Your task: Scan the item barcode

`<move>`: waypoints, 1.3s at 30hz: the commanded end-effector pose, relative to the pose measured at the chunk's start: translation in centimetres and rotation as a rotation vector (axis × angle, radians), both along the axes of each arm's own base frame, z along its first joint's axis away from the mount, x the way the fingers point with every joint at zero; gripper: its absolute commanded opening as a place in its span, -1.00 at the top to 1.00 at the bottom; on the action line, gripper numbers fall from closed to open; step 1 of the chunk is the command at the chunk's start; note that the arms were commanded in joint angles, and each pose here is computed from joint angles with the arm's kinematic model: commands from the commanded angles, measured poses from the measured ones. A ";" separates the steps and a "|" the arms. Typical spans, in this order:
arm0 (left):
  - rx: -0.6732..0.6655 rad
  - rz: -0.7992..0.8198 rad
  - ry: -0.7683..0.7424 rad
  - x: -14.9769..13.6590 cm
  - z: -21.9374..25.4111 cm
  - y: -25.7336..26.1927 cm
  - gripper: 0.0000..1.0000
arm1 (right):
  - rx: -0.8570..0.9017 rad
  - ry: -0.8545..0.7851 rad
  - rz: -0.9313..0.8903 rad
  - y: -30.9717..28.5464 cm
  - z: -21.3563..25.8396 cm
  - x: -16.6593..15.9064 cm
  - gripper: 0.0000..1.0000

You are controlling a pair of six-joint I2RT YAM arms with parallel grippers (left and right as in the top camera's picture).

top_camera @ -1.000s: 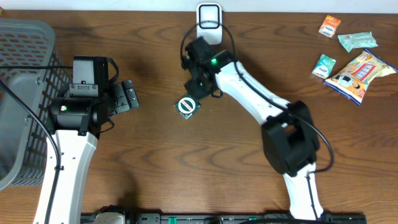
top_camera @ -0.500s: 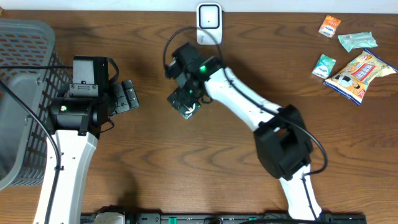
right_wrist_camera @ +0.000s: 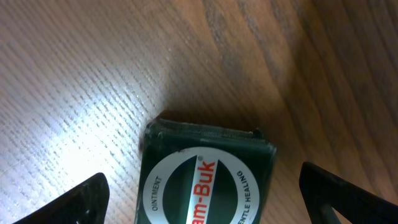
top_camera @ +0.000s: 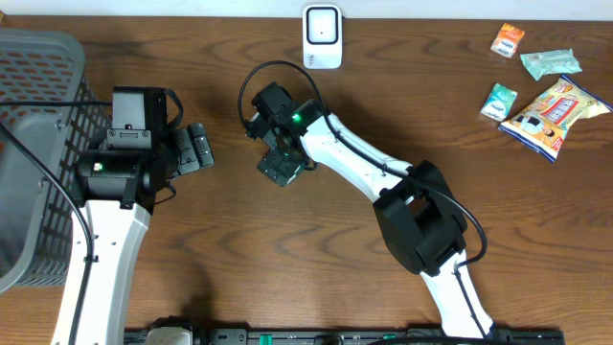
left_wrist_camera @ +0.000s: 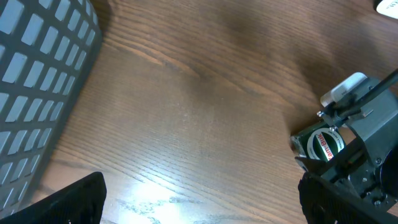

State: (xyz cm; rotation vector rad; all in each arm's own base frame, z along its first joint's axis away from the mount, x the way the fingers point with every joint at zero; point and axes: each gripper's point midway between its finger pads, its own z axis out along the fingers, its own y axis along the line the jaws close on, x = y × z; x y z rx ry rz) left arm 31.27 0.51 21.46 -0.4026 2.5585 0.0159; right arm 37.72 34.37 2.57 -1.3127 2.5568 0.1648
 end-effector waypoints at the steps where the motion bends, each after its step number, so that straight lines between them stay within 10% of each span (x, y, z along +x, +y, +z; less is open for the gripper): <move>1: 0.014 0.005 -0.006 0.0 0.3 0.3 -0.95 | -0.032 0.004 0.008 -0.2 -1.6 0.1 -0.85; 15: 0.014 0.005 -0.006 0.0 0.3 0.3 -0.95 | 0.007 -0.037 -0.002 0.9 -2.5 1.4 -0.59; 21: 0.014 0.005 -0.006 0.0 0.3 0.3 -0.96 | 0.012 -0.031 -0.020 0.8 -2.5 1.5 -0.18; 39: 0.014 0.005 -0.006 0.0 0.3 0.3 -0.95 | 0.243 0.108 -0.250 -2.1 3.3 3.5 0.01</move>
